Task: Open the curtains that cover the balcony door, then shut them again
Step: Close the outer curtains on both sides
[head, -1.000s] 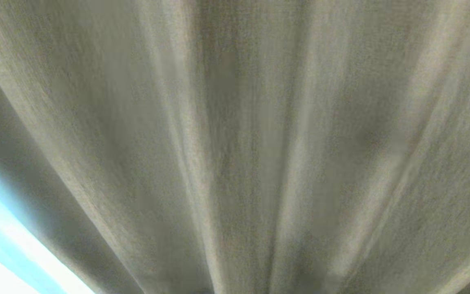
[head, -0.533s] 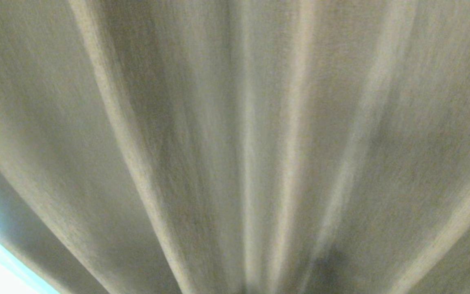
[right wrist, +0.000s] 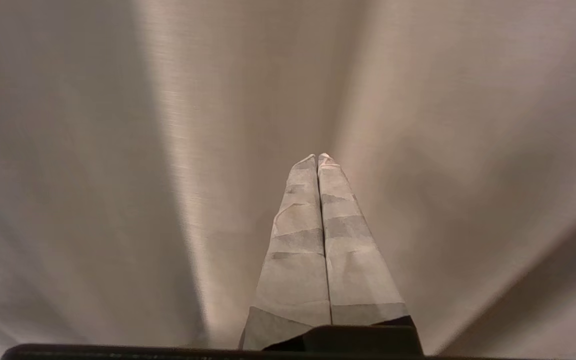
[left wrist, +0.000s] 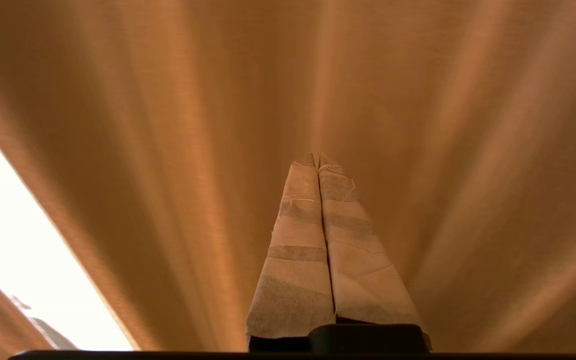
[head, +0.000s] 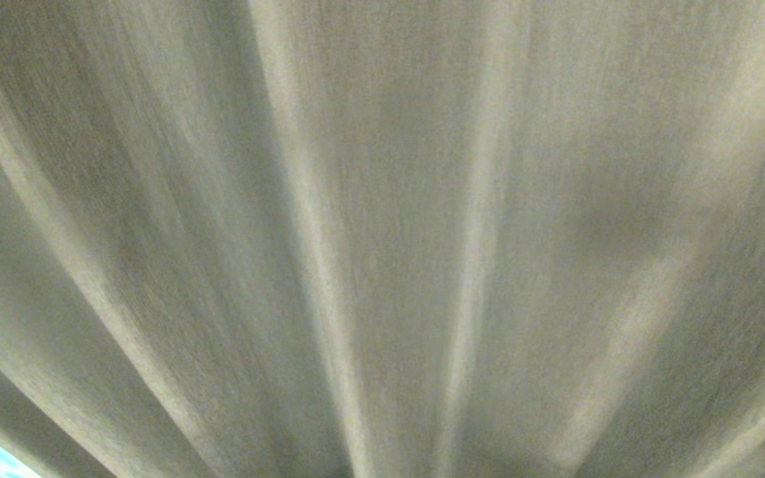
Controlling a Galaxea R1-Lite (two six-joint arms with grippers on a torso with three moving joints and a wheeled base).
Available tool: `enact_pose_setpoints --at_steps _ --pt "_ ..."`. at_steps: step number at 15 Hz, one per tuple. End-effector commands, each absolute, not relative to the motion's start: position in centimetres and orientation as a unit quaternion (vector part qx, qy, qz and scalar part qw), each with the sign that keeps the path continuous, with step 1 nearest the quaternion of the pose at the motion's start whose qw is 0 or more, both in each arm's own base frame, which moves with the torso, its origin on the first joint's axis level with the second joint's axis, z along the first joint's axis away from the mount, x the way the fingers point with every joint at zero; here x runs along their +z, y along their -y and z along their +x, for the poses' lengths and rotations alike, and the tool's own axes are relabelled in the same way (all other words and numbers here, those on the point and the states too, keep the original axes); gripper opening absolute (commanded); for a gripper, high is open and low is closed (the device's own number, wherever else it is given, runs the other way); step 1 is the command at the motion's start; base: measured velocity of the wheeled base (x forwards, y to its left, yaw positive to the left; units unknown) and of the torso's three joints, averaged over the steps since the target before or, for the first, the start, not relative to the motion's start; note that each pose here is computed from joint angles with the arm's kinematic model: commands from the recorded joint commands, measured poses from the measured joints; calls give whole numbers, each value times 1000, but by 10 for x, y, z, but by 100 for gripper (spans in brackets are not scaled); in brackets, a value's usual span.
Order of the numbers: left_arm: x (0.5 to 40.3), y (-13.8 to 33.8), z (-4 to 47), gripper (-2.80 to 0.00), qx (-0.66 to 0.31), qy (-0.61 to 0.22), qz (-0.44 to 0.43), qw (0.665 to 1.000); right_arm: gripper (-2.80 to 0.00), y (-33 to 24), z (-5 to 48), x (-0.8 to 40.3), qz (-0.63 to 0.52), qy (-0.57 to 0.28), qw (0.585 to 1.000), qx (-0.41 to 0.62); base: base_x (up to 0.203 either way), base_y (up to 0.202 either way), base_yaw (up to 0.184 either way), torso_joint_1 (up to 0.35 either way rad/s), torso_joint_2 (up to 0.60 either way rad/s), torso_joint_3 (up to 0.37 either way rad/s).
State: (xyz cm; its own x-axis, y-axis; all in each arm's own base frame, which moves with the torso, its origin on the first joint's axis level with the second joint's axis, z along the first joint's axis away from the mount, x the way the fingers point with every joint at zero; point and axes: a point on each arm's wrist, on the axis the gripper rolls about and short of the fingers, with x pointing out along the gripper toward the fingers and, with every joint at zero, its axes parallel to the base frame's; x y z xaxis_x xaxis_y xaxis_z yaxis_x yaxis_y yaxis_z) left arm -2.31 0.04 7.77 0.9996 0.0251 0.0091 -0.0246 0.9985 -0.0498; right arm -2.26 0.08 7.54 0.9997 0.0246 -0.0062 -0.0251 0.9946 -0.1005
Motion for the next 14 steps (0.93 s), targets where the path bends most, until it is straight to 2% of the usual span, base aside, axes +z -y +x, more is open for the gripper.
enact_pose_setpoints --at_steps 1,14 --pt "78 0 -23 -280 13 6 -25 1000 -280 -1 -23 76 -50 0 999 13 0 0 0 0 0 0" --pt "77 0 -23 -280 13 5 -25 1000 -280 -1 -23 75 -49 0 999 13 0 0 0 0 0 0"
